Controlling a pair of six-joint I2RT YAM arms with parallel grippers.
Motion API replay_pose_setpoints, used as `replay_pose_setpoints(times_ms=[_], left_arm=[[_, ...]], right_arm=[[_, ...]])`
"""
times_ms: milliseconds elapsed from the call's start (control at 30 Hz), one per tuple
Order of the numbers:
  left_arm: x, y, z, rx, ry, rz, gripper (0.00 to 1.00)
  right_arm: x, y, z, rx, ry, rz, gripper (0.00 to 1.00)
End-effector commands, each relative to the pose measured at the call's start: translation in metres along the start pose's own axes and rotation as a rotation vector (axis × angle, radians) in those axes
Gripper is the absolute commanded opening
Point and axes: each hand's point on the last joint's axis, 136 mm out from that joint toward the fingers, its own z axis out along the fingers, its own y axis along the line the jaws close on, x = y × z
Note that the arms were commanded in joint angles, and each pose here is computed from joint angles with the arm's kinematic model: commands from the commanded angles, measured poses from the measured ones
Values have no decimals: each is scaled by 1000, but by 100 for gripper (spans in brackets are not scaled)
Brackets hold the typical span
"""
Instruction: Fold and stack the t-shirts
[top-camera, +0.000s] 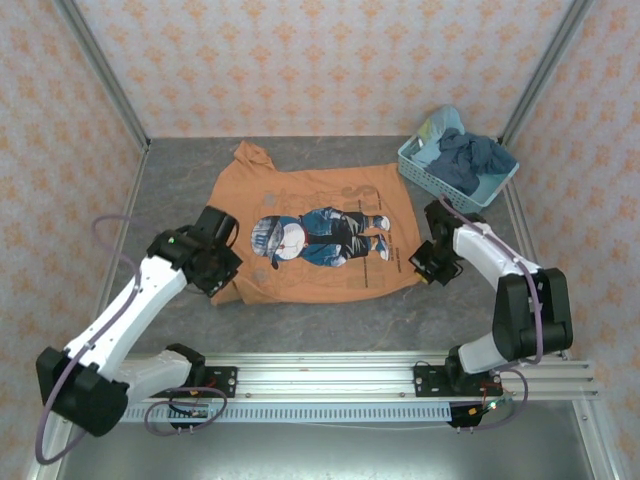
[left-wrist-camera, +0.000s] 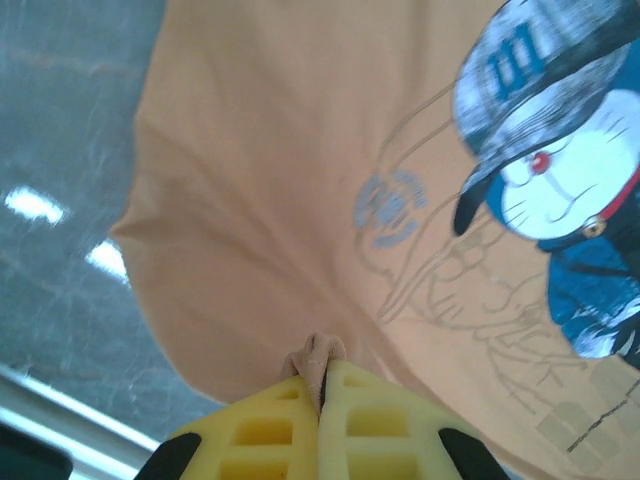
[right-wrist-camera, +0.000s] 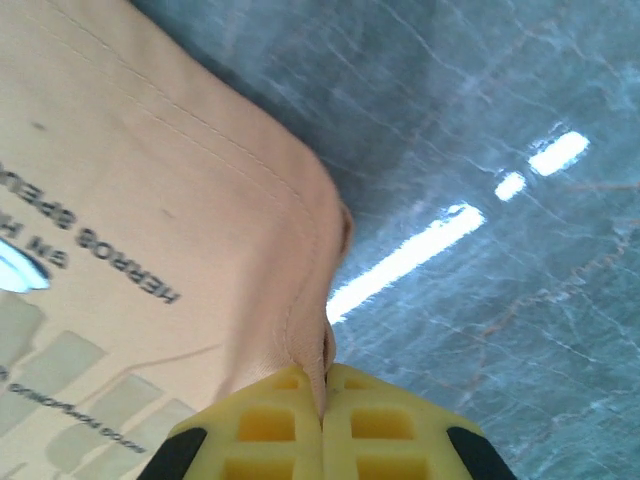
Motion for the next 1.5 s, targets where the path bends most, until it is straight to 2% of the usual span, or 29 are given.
replay_pose_setpoints(times_ms=[0, 233, 533, 1467], left_arm=[[-32, -21, -7, -25, -116, 104, 0], [-78, -55, 3, -55, -169, 141, 0], [-124, -77, 14, -84, -210, 182, 0], [-173, -109, 70, -213, -211, 324, 0]], right_arm=[[-9, 8, -7, 3, 1, 51, 0], [-35, 34, -7, -1, -16, 83, 0], [-65, 62, -3, -24, -46, 131, 0], [-105, 101, 15, -18, -78, 110, 0]])
